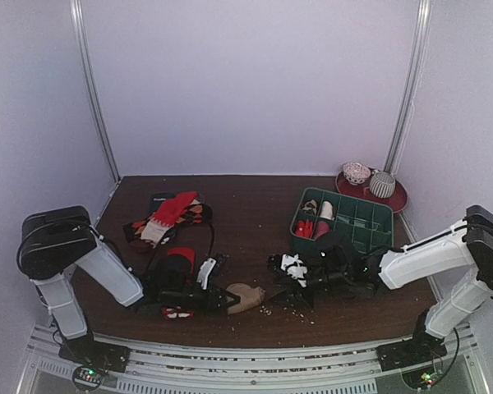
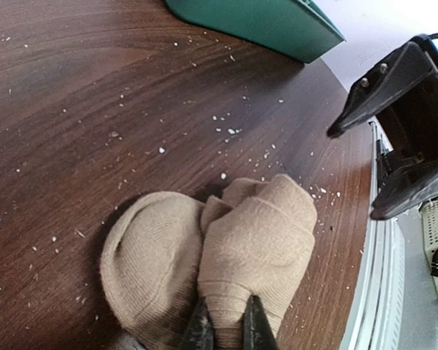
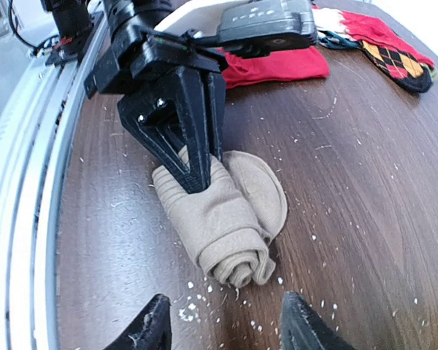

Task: Roll the socks
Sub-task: Roll a pair of socks at the center of the board.

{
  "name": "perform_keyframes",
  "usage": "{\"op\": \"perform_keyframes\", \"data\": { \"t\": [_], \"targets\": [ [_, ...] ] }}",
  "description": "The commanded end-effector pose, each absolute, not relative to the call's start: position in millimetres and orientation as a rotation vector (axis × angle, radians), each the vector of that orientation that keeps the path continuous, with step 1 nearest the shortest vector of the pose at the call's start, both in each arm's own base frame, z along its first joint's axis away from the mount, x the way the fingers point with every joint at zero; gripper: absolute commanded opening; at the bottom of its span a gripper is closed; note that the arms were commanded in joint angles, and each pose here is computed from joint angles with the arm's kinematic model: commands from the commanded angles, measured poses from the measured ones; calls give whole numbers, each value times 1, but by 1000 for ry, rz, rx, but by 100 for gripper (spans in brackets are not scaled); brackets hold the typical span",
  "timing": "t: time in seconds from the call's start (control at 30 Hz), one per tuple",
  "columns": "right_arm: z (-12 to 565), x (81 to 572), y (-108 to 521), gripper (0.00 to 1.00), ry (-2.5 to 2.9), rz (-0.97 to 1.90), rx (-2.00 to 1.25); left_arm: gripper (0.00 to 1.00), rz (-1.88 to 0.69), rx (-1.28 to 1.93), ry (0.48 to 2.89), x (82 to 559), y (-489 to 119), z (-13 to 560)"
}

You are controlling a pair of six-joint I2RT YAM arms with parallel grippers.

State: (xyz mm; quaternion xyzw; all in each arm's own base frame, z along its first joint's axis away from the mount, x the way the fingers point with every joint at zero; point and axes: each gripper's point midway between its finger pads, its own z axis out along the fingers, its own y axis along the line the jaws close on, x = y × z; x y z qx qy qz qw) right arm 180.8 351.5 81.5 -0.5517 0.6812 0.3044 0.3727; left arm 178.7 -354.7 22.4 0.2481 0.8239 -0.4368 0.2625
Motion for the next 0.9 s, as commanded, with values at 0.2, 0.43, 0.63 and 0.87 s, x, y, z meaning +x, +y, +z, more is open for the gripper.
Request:
{"op": "perform_keyframes", "data": {
  "t": [0.2, 0.43, 0.63, 0.87],
  "targets": [
    [85, 191, 390, 53, 1514, 695, -1572, 0, -797, 608, 2772, 136, -267, -87],
    [44, 182, 399, 53, 1625, 749, -1706, 0, -809, 620, 2780, 134, -267, -91],
    [16, 176, 398, 51, 1765, 776, -1773, 0, -814, 619, 2781, 132, -265, -93],
    [-1, 178, 395, 20, 1927, 802, -1746, 0, -830, 664, 2734, 139, -274, -87]
  ]
}}
